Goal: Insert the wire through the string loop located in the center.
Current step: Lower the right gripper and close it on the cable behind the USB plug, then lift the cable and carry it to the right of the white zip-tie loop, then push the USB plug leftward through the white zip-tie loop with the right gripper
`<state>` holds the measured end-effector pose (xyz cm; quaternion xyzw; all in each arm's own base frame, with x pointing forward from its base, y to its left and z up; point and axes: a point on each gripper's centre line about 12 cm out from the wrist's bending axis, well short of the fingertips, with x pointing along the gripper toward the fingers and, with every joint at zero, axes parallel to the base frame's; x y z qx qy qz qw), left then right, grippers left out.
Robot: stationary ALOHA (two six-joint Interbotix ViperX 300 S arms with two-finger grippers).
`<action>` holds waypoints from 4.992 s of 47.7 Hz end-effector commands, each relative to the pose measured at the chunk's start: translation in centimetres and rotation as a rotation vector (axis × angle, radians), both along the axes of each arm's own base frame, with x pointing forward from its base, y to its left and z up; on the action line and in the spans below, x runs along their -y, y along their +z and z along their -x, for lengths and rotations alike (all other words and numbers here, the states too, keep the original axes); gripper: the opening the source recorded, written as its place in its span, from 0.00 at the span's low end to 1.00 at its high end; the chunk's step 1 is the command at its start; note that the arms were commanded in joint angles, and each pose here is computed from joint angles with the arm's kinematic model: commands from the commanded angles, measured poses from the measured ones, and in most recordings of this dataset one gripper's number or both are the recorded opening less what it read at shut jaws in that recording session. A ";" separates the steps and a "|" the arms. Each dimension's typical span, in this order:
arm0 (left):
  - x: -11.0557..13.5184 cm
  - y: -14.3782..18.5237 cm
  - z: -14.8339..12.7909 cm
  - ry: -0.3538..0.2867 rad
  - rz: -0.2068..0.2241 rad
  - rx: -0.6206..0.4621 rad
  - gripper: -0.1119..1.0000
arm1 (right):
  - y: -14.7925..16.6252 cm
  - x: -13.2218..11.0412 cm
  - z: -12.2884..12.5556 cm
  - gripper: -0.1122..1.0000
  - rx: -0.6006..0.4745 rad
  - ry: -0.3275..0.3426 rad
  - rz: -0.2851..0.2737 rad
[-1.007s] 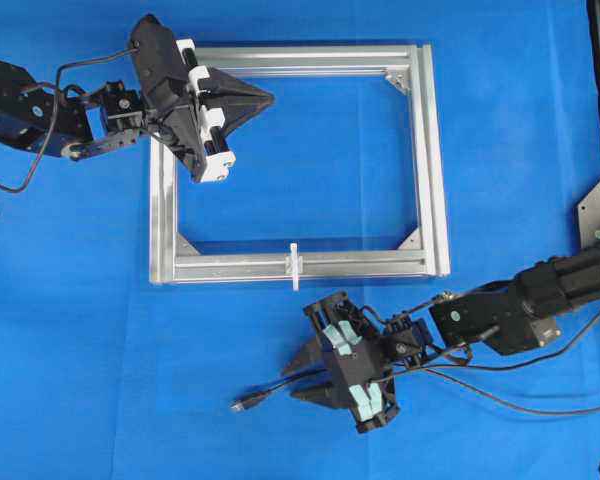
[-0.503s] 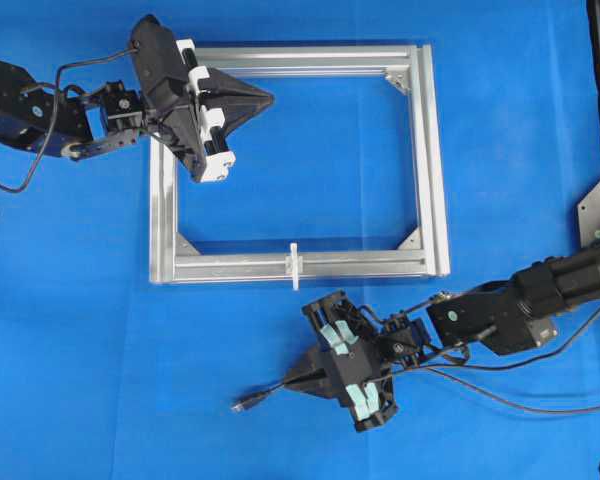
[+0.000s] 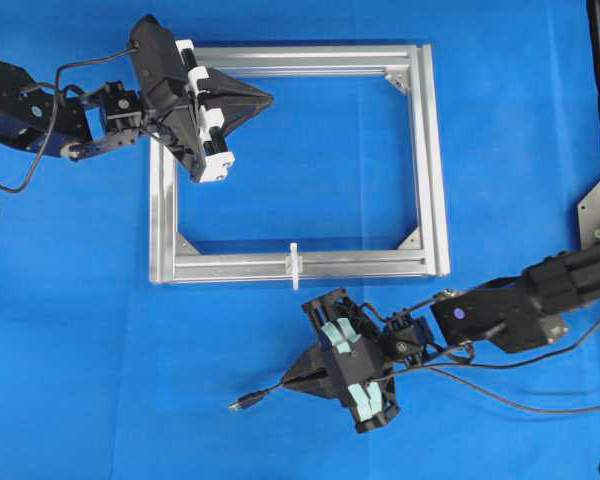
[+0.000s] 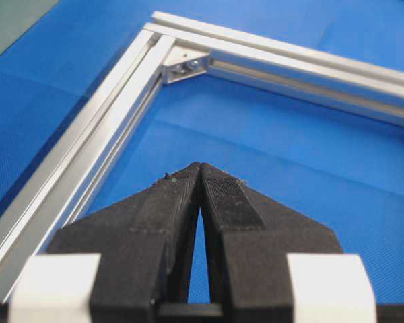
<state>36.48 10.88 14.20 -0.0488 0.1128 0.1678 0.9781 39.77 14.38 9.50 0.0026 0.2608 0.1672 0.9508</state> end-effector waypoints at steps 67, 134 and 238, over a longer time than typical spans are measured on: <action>0.0 1.4 -0.1 -0.003 -0.009 0.041 0.10 | 6.8 0.4 0.4 0.08 0.054 -0.010 -0.011; 0.0 1.4 -0.1 -0.003 -0.009 0.041 0.10 | 6.5 1.9 4.7 0.08 0.007 -0.035 -0.024; 0.3 1.8 -0.2 -0.011 -0.011 0.050 0.10 | 3.6 11.9 9.2 0.08 -0.029 -0.334 -0.053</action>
